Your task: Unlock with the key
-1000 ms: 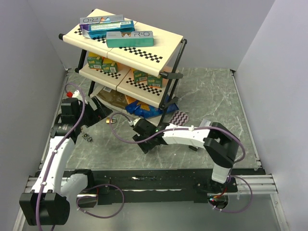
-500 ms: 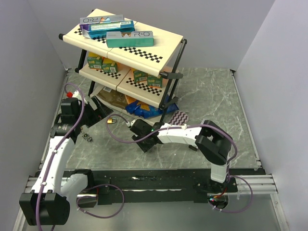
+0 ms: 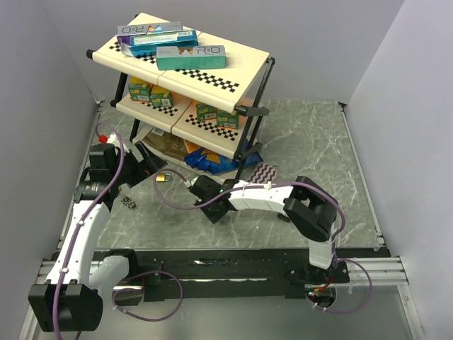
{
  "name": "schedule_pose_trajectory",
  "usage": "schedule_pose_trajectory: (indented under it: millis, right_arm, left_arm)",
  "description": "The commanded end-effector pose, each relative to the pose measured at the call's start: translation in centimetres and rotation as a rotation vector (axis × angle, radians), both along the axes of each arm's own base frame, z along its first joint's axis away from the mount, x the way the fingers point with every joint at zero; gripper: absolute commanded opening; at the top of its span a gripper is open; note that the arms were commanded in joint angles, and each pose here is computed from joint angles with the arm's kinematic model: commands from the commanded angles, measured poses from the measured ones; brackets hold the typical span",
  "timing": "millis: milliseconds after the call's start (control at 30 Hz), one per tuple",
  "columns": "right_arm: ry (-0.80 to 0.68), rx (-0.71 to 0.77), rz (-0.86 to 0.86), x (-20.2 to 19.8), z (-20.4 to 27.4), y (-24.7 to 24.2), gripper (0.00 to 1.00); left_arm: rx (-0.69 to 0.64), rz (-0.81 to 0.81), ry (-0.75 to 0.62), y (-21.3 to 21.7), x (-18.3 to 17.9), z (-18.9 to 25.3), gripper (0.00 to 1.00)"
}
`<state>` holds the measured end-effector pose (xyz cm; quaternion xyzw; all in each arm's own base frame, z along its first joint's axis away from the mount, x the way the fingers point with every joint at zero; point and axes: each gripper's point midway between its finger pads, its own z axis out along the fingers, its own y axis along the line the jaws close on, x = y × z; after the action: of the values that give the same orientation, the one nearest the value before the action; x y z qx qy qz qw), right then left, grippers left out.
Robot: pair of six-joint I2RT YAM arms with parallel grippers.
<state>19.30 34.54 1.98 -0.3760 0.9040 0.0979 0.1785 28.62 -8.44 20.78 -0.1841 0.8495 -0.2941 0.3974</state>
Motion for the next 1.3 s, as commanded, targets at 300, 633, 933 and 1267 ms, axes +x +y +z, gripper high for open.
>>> schedule_pose_trajectory:
  millis: [300, 633, 933, 1267]
  right_arm:
    - [0.115, 0.539, -0.013, 0.3, 19.6, 1.2, 0.00]
    - [0.203, 0.989, 0.065, -1.2, 35.5, 0.6, 0.00]
    - [0.216, 1.108, 0.036, -1.2, 39.5, 0.2, 0.00]
    - [0.196, 1.165, -0.001, -0.7, 39.6, -0.9, 0.00]
  left_arm:
    - [-0.280, -0.395, -0.388, -6.4, -1.5, 11.7, 0.98]
    - [-0.499, -0.792, -0.706, -11.0, -9.0, 20.6, 0.99]
    - [-0.521, -0.945, -0.666, -14.4, -11.0, 20.0, 0.98]
    - [-0.597, -1.077, -0.567, -16.7, -13.1, 18.8, 0.79]
